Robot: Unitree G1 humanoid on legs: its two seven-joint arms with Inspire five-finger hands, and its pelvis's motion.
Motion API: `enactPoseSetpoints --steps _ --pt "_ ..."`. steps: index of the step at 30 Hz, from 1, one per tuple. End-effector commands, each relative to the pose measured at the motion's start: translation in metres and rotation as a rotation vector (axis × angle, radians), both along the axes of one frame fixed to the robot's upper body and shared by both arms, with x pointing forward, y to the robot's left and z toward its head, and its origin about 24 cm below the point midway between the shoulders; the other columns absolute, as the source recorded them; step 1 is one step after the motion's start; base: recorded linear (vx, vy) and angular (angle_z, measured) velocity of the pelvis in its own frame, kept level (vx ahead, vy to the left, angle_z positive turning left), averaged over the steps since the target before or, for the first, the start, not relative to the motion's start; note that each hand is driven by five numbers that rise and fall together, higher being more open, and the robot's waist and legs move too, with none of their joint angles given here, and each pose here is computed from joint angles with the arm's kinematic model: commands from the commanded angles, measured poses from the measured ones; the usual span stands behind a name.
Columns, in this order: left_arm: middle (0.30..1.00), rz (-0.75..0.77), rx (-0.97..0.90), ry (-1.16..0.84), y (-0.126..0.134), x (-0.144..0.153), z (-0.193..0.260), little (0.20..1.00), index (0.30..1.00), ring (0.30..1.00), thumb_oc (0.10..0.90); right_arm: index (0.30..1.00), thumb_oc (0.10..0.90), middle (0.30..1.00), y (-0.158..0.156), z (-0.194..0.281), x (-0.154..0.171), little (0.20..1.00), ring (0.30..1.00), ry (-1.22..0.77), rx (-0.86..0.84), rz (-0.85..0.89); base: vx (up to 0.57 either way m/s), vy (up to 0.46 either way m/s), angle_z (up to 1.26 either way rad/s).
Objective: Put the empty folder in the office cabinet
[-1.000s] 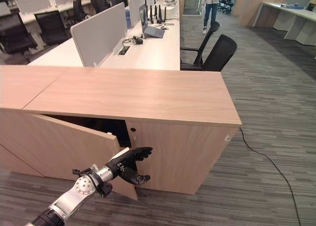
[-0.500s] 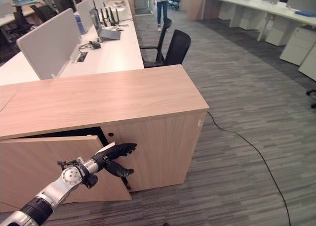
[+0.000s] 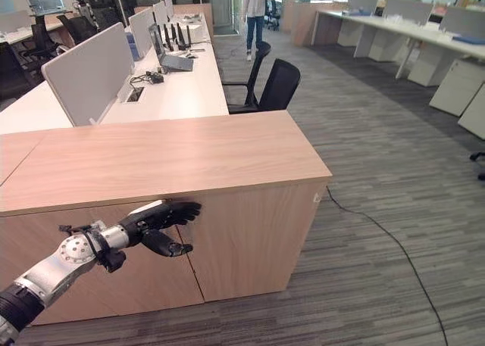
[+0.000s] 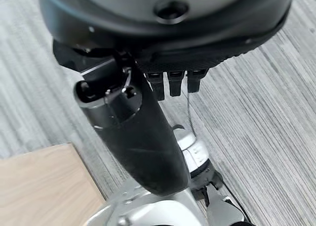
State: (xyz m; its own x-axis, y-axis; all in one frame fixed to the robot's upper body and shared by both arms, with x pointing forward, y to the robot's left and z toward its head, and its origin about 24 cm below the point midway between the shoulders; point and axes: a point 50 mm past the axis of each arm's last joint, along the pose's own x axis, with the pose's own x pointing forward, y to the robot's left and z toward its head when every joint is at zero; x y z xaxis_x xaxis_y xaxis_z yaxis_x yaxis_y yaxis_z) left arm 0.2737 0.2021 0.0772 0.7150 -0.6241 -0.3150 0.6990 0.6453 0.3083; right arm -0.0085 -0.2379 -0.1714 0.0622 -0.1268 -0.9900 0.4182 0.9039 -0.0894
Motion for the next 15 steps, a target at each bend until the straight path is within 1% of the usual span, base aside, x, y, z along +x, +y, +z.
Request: enactPoseSetpoints --steps 1,3,4,5,6,8,11,13,15 --pt "0.9 -0.045 -0.249 -0.268 -0.017 0.029 0.078 0.9 0.9 0.9 0.8 0.9 0.8 0.9 -0.01 0.003 0.034 0.9 0.9 -0.088 -0.028 -0.016 0.0 0.0 0.0" --pt "0.9 0.023 -0.402 -0.185 -0.019 0.025 0.057 0.9 0.9 0.9 0.8 0.9 0.8 0.9 -0.005 0.002 0.038 0.9 0.9 -0.094 -0.019 -0.002 0.0 0.0 0.0" --pt "0.9 0.106 -0.556 -0.084 -0.026 0.018 0.031 0.9 0.9 0.9 0.8 0.9 0.8 0.9 -0.002 0.001 0.038 0.9 0.9 -0.088 -0.016 0.004 0.0 0.0 0.0" --pt "0.9 0.106 -0.556 -0.084 -0.026 0.018 0.031 0.9 0.9 0.9 0.8 0.9 0.8 0.9 -0.002 0.001 0.038 0.9 0.9 -0.088 -0.016 0.004 0.0 0.0 0.0" --pt "0.9 0.2 -0.687 -0.034 -0.029 0.011 0.01 0.9 0.9 0.9 0.8 0.9 0.8 0.9 0.002 0.0 0.036 0.9 0.9 -0.081 -0.013 0.009 0.0 0.0 0.0" --pt "0.9 0.348 -0.806 0.095 -0.034 -0.004 -0.028 0.9 0.9 0.9 0.8 0.9 0.8 0.9 0.004 -0.001 0.033 0.9 0.9 -0.066 -0.014 -0.003 0.0 -0.004 -0.02" --pt "0.9 0.435 -0.836 0.178 -0.037 -0.024 -0.054 0.9 0.9 0.9 0.8 0.9 0.8 0.9 0.003 -0.001 0.03 0.9 0.9 -0.056 -0.025 -0.016 0.0 -0.003 0.01" --pt "0.9 0.458 -0.788 0.335 -0.041 -0.039 -0.086 0.9 0.9 0.9 0.8 0.9 0.8 0.9 0.001 -0.001 0.027 0.9 0.9 -0.038 -0.026 0.013 0.0 -0.006 0.02" --pt "0.9 0.51 -0.788 0.431 -0.037 -0.053 -0.108 0.9 0.9 0.9 0.8 0.9 0.8 0.9 0.0 0.0 0.022 0.9 0.9 -0.016 -0.025 0.033 -0.01 -0.011 0.05"
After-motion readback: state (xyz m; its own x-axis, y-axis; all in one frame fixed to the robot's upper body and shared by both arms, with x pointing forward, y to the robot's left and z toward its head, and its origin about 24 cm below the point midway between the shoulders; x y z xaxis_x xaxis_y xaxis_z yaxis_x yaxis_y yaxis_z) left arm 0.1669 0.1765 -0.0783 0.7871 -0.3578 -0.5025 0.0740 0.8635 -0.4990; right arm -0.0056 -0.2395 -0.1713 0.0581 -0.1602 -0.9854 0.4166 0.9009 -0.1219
